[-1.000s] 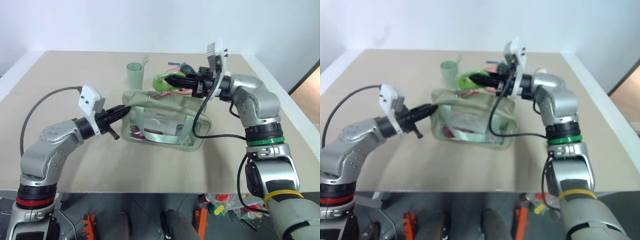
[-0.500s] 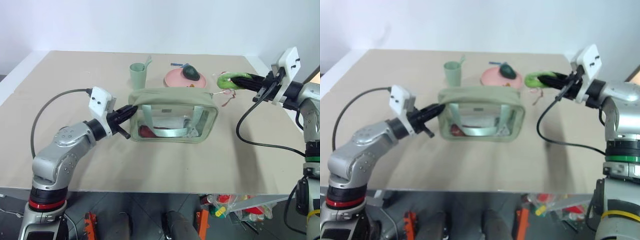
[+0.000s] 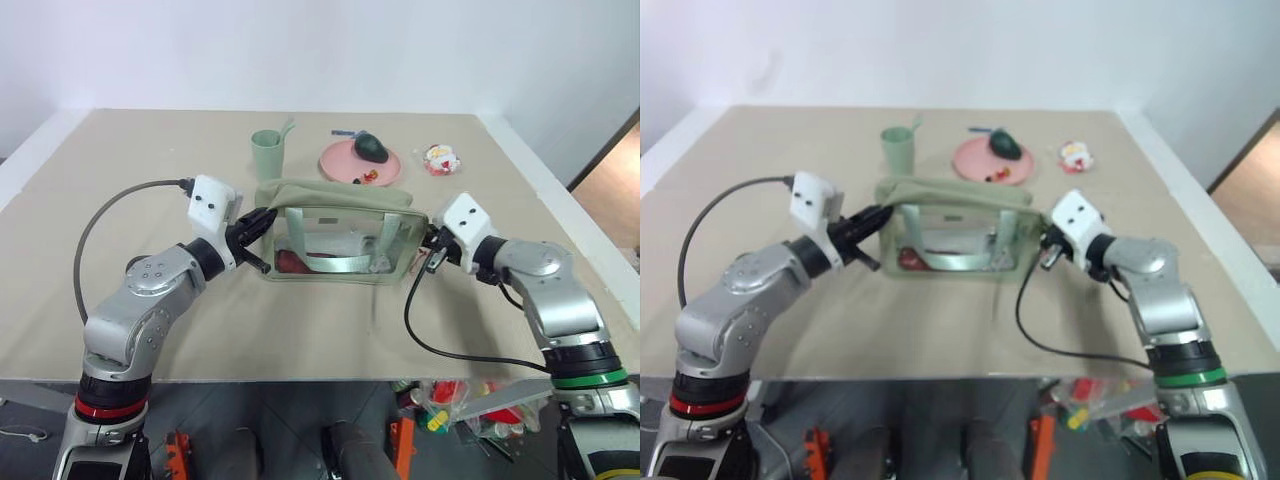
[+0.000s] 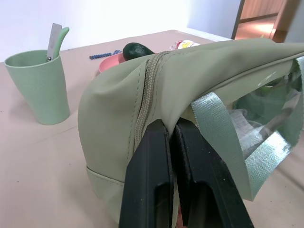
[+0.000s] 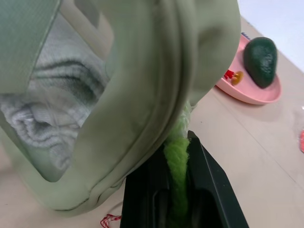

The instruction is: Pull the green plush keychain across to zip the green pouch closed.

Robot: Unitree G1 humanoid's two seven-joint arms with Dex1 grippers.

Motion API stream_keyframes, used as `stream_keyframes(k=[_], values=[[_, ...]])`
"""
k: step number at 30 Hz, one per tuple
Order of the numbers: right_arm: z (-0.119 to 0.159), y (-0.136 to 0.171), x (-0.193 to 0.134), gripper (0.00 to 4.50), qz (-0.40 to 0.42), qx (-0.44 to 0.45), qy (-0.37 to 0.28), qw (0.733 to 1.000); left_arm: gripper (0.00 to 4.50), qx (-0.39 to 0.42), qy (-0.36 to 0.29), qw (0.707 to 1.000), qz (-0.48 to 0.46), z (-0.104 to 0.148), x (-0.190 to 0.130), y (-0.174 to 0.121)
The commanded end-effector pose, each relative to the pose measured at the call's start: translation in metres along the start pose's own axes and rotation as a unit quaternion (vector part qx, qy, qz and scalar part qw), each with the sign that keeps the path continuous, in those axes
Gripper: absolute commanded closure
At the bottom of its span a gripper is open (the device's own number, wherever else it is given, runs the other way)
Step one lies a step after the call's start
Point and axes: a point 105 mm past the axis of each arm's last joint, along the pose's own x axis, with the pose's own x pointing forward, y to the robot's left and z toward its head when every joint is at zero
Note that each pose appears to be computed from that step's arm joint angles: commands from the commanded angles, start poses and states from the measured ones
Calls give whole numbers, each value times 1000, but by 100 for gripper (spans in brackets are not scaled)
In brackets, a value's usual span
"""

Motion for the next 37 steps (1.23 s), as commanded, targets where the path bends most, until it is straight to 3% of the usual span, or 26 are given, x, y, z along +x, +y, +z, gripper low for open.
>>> stream_keyframes(k=[1, 9, 13, 22, 30, 34, 37], values=[[-7, 1, 6, 445, -5, 1, 6, 1000, 450, 25, -14, 1000, -1, 10, -1, -2], [12, -38, -10, 445, -60, 82, -45, 994, 450, 25, -18, 999, -20, 12, -5, -1], [34, -53, -30, 311, -53, 128, -90, 986, 311, 19, -24, 999, -39, 18, -7, 2], [65, -44, -65, 3, 26, 160, -161, 973, 8, 17, -36, 996, -83, 38, -12, 8], [83, -28, -90, 0, 83, 179, -199, 960, 3, 21, -55, 995, -86, 55, -37, 19], [74, 9, -97, 0, 134, 188, -180, 956, 3, -4, -38, 999, -33, 41, -59, 31], [64, 18, -96, 0, 118, 188, -166, 961, 3, 45, -4, 999, -5, 22, -67, 30]])
